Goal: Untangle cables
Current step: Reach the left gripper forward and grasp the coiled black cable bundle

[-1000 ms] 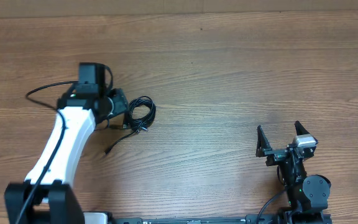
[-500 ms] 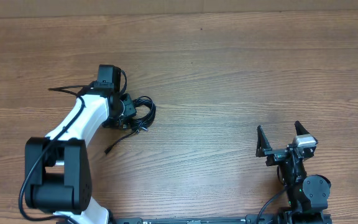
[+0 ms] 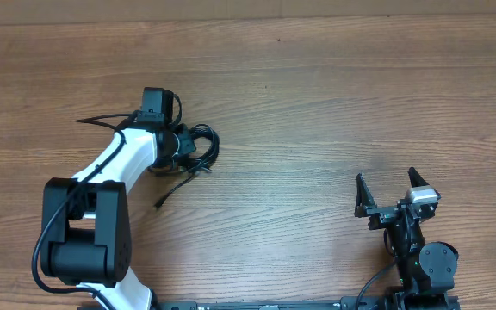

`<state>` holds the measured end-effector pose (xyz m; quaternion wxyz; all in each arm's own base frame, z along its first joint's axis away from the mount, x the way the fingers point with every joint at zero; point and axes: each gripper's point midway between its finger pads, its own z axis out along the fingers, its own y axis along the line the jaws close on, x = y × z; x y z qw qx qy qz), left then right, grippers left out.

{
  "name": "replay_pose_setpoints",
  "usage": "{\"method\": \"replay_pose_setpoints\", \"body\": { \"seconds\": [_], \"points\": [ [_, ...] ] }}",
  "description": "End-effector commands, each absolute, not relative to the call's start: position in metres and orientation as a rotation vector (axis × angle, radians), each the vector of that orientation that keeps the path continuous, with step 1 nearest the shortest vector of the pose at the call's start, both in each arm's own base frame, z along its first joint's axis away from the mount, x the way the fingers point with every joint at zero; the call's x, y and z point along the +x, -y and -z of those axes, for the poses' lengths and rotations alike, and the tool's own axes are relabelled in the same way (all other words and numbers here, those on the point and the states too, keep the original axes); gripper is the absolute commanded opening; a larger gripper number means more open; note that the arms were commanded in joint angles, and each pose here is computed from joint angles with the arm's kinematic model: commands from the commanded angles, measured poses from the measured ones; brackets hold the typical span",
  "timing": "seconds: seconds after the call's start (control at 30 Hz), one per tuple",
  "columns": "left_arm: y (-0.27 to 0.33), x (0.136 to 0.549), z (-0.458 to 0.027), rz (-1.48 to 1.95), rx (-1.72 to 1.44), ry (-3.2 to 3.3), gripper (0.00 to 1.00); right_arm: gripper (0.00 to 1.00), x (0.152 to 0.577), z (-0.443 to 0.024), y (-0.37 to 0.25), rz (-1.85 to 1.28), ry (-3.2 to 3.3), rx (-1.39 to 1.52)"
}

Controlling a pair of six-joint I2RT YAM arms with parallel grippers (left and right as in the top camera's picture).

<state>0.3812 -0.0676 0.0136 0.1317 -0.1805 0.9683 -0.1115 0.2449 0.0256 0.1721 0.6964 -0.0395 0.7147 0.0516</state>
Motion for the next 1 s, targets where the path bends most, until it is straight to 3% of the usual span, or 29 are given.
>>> {"method": "replay_pose_setpoints", "body": {
  "seconds": [0.0,0.17,0.4,0.53,0.63,0.77,0.97],
  "points": [
    [0.114,0.385,-0.028,0.615,-0.413,-2.823,0.04,1.0,0.245,-0.17,-0.024,-0.104,-1.59,-0.083],
    [0.156,0.374,-0.039,0.785,-0.173,-2.832,0.04,1.0,0.245,-0.17,-0.024,-0.104,-1.59,-0.083],
    [0.178,0.369,-0.037,0.681,-0.134,-2.844,0.04,1.0,0.245,-0.17,-0.024,-0.104,-1.59,-0.083],
    [0.208,0.365,-0.047,0.65,0.287,-2.775,0.06,1.0,0.245,-0.17,-0.024,-0.104,-1.59,-0.083],
    [0.215,0.36,-0.043,0.493,0.511,-2.732,0.09,1.0,0.245,-0.17,-0.024,-0.104,-1.59,-0.083],
    [0.204,0.358,-0.035,0.154,0.564,-2.724,0.04,1.0,0.245,-0.17,-0.024,-0.104,-1.59,-0.083],
    [0.216,0.342,-0.033,0.071,0.651,-2.724,0.04,1.0,0.245,-0.17,-0.024,-0.104,-1.59,-0.083]
  ]
}}
